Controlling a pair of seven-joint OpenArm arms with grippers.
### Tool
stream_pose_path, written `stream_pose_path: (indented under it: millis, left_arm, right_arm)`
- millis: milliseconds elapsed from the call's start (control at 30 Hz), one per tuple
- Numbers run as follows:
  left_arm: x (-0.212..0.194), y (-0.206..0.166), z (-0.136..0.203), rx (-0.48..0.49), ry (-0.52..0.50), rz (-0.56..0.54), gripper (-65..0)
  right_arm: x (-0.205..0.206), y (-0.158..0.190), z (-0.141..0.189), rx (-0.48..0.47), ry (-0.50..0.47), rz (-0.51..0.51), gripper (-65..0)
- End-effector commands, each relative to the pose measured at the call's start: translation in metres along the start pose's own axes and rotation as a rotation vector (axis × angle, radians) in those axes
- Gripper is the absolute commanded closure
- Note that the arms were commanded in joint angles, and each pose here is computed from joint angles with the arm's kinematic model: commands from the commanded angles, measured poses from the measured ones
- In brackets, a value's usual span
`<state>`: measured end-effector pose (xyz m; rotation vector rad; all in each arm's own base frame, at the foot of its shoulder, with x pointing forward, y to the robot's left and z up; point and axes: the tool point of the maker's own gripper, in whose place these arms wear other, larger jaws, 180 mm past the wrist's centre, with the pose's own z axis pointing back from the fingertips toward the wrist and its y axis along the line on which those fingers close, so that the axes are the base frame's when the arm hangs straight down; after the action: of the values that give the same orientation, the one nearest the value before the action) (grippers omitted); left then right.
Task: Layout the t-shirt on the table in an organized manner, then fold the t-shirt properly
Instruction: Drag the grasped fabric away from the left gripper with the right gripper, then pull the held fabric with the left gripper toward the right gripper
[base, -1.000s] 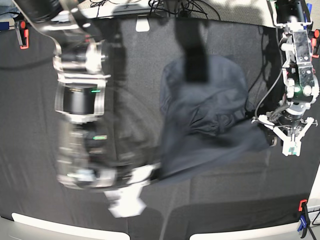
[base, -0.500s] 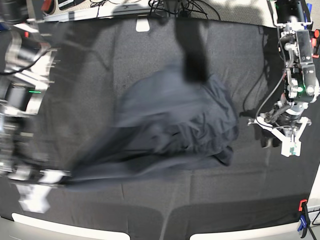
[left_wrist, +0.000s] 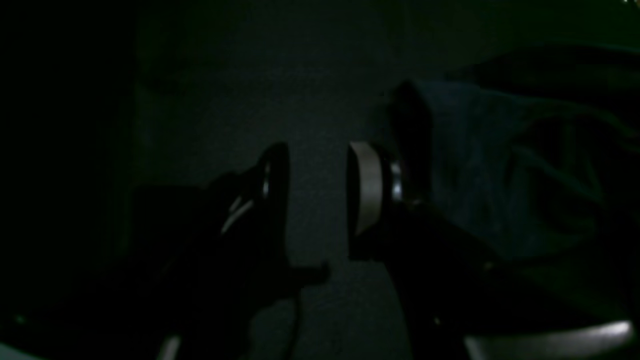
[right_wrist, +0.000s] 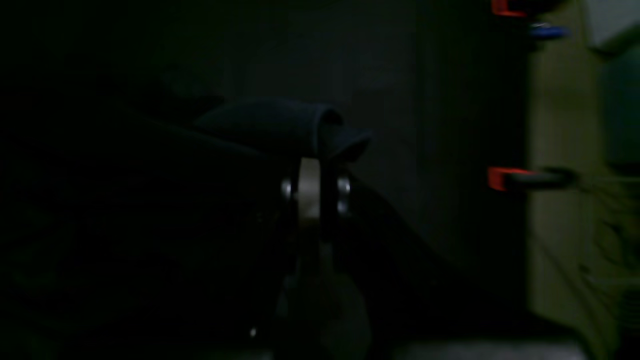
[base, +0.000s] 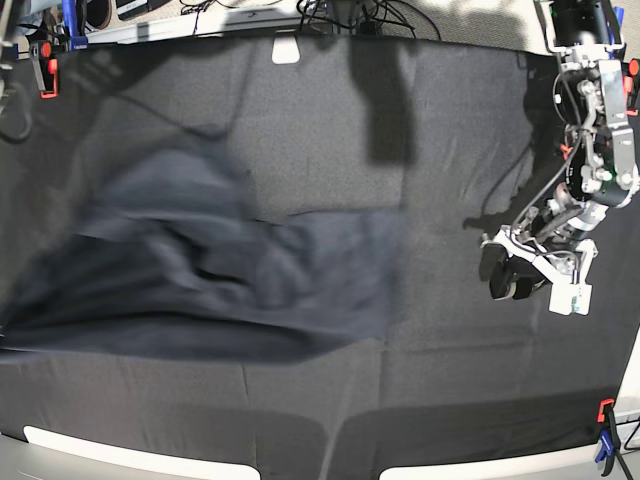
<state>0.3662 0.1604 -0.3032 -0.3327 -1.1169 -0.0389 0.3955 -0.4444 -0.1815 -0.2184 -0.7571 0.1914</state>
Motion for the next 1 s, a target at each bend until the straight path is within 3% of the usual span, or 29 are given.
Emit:
stream_pose_path:
  millis: [0, 167, 300, 433, 500, 600, 733, 833, 967]
  left_arm:
    - [0.021, -0.003, 0.001, -0.018, -0.062, -0.003, -18.1]
    - [0.02, -0.01, -0.001, -0.041, -0.069, 0.016, -18.1]
    - [0.008, -0.039, -0.005, -0.15, -0.012, 0.045, -18.1]
    - [0.0, -0.073, -0.014, -0.239, 0.03, 0.039, -18.1]
    - [0.001, -0.091, -0.02, -0.285, 0.041, 0.015, -18.1]
    - [-0.004, -0.117, -0.031, -0.35, 0.073, -0.027, -18.1]
    - [-0.023, -0.128, -0.054, -0.362, 0.137, -0.092, -18.1]
    - [-0.036, -0.122, -0.075, -0.352, 0.193, -0.052, -18.1]
    - [-0.049, -0.114, -0.098, -0.357, 0.263, 0.083, -18.1]
  right_arm:
    - [0.02, -0.018, 0.02, -0.044, -0.064, 0.033, 0.0]
    - [0.019, -0.028, 0.027, -0.068, -0.058, 0.037, 0.0]
    - [0.018, -0.028, 0.027, -0.068, -0.057, 0.037, 0.0]
    - [0.019, -0.028, 0.028, -0.069, -0.06, 0.027, -27.6]
    - [0.02, -0.03, 0.028, -0.077, -0.069, -0.015, -33.9]
    - [0.018, -0.036, 0.03, -0.103, -0.058, -0.034, -34.3]
    - [0.008, -0.058, 0.04, -0.191, -0.007, -0.03, -34.3]
    - [0.006, -0.071, 0.051, -0.228, 0.0, -0.033, -34.3]
    - [0.005, -0.084, 0.064, -0.262, 0.005, -0.029, -34.3]
